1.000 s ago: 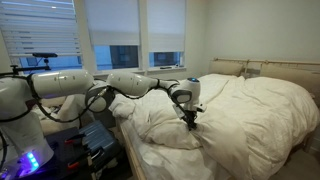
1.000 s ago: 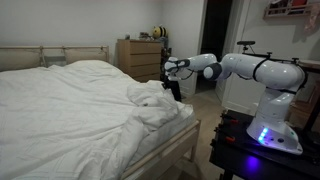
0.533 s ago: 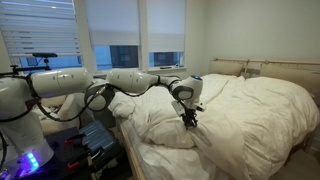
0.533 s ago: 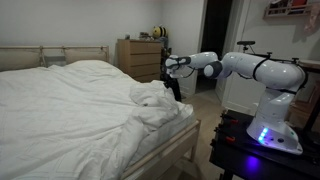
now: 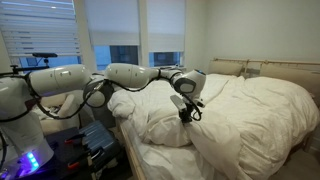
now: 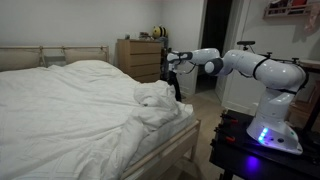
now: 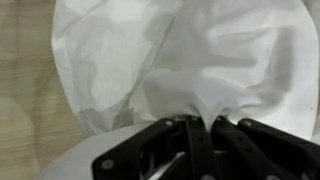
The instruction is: Completely cover the white blanket over the bed
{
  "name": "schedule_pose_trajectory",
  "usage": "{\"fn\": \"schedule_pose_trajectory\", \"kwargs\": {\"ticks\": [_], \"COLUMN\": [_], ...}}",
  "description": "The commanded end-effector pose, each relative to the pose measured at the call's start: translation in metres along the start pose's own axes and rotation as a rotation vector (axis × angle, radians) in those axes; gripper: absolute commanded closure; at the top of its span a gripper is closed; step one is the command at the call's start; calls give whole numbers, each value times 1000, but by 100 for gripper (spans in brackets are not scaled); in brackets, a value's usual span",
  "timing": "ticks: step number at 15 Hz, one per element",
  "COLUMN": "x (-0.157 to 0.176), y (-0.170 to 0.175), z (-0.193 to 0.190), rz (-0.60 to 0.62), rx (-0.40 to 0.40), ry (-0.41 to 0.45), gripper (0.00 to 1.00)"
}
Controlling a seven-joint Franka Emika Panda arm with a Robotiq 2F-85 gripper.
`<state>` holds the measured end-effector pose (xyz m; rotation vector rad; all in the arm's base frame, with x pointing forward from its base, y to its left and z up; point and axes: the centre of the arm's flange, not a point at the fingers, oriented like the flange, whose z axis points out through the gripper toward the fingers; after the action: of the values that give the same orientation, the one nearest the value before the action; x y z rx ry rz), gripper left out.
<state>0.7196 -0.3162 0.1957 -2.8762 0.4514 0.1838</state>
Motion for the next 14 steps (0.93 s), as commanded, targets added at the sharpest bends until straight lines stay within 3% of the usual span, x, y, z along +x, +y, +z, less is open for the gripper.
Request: {"fn": "schedule_pose_trajectory", "kwargs": {"ticks": [1,9,14], "x": [-28,-62,-80], "y": [-18,-62,-84], "z": [-38,-72,-102], "rz": [-60,-141,-178], "rx": [8,-3,-31], "ry": [-55,-98,-63], "gripper": [99,99,99]}}
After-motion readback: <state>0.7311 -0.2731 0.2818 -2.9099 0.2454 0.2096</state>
